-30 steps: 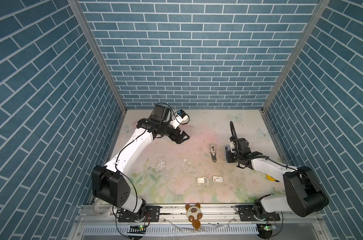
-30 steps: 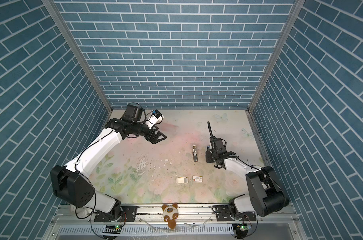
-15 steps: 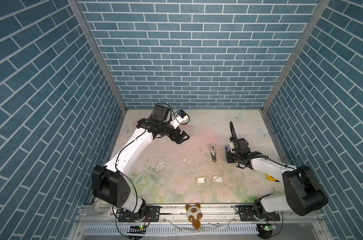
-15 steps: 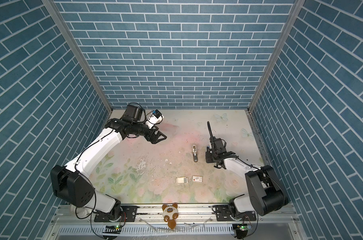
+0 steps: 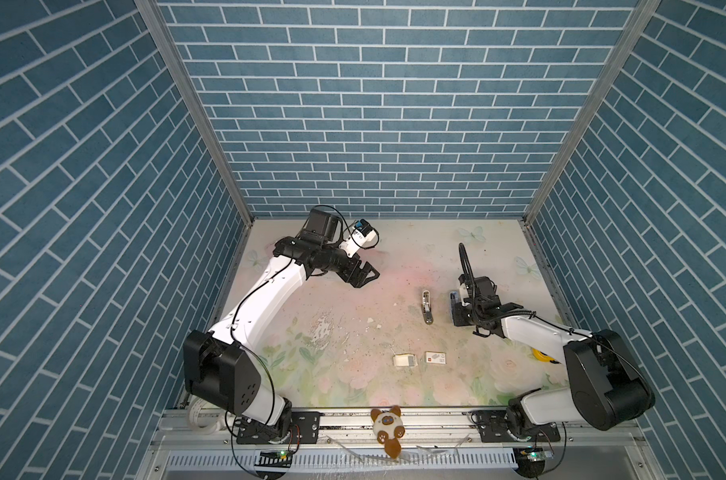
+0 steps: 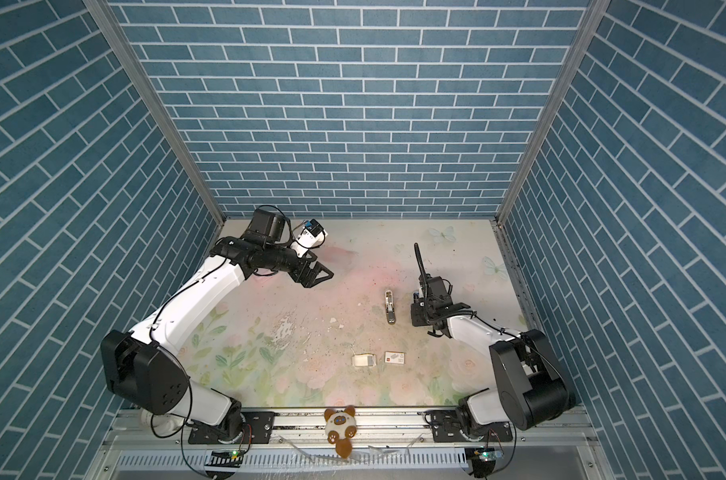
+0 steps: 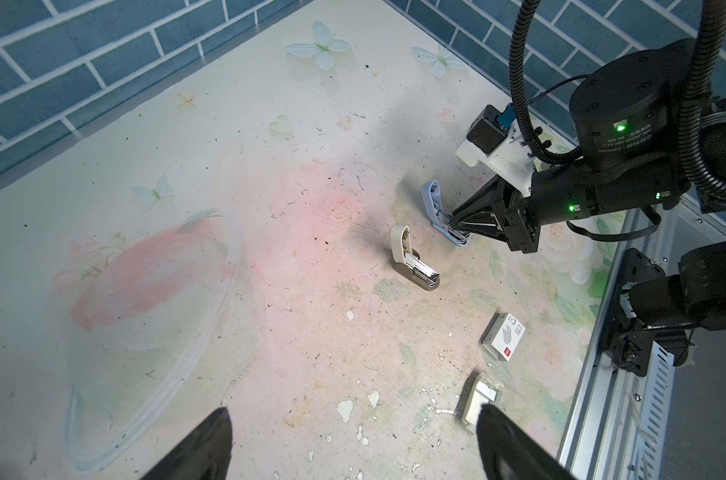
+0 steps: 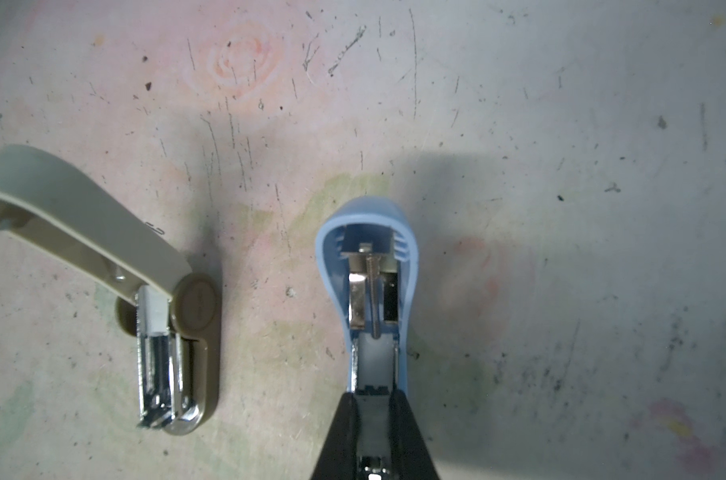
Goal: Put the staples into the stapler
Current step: 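Lower the staple strip into the light-blue stapler's channel with the right gripper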
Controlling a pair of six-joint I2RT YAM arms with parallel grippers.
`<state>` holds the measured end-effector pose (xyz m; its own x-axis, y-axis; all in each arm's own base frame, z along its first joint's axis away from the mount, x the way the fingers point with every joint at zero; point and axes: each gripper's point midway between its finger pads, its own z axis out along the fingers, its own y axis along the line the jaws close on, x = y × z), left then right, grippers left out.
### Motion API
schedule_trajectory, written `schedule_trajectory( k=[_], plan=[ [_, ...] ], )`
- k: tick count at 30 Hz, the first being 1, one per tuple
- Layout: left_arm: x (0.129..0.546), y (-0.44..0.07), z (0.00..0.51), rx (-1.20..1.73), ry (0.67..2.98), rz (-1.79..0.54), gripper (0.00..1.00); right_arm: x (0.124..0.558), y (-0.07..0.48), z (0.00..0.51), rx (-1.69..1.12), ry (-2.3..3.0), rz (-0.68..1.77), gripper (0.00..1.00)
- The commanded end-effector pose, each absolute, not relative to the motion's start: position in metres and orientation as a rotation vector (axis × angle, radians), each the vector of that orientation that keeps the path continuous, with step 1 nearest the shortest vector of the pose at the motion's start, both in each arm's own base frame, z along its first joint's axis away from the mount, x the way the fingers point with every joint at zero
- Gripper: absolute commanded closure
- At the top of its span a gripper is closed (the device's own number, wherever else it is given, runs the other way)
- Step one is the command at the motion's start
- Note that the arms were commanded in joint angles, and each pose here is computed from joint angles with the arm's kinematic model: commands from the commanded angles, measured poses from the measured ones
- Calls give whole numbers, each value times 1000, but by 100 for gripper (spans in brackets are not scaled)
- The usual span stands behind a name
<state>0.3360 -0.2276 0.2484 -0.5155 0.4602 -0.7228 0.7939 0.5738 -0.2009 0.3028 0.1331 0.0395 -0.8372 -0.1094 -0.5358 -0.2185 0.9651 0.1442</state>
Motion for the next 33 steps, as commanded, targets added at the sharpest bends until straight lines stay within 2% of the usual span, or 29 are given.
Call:
schedule_trajectory(
  k=[1,33],
  plan=[
    [335,-227,251,995,2174,-708,7,306,132,44,-262,2560,252,93],
    [333,-226,252,998,2168,-702,7,303,133,39,-271,2583,236,89]
  ],
)
